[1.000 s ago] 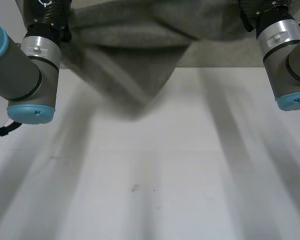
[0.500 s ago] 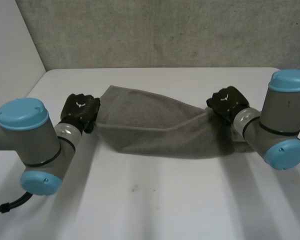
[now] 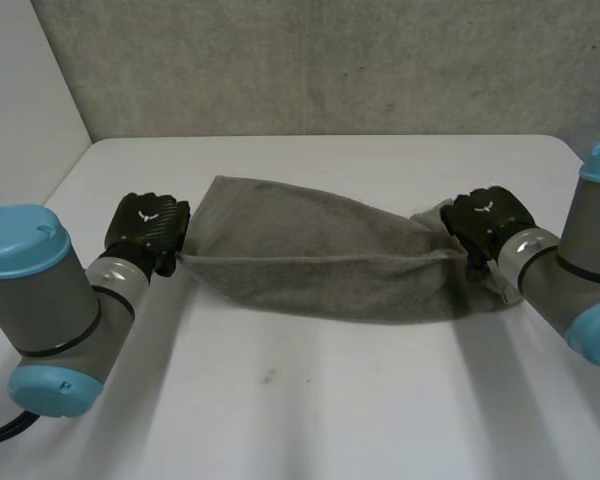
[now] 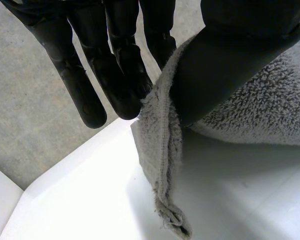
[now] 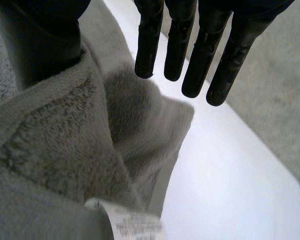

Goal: Fold the towel.

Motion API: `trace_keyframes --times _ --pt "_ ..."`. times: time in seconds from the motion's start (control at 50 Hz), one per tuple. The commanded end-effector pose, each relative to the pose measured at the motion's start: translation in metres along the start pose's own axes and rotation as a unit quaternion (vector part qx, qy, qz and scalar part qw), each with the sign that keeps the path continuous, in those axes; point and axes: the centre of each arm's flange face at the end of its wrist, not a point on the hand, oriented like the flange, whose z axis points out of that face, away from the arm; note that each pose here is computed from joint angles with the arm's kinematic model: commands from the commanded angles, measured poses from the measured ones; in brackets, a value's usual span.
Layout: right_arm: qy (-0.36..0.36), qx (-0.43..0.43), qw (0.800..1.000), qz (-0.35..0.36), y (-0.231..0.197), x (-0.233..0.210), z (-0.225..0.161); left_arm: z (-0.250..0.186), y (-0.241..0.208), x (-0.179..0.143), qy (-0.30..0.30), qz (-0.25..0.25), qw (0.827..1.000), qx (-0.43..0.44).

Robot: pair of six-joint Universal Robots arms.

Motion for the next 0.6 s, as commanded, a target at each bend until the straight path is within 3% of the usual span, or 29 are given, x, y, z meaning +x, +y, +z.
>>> trace_keyframes --times 0.02,0.26,0.42,0.6 --pt "-0.004 -0.048 0.999 0.022 0.019 0.008 -0.003 0.000 0.002 -0.001 -0.001 0.000 1.000 -0.003" --pt "0.007 -0.056 0.998 0.025 0.024 0.016 -0.008 0.000 0.003 -0.001 0.000 0.000 1.000 -0.004" --pt "0.047 0.014 0.999 0.012 -0.021 0.044 -0.033 -0.005 -0.020 -0.017 -0.022 0.003 0.999 0.024" --pt "0.101 0.113 0.987 -0.051 -0.095 0.078 -0.096 -0.049 -0.094 -0.042 -0.050 0.001 0.993 0.104"
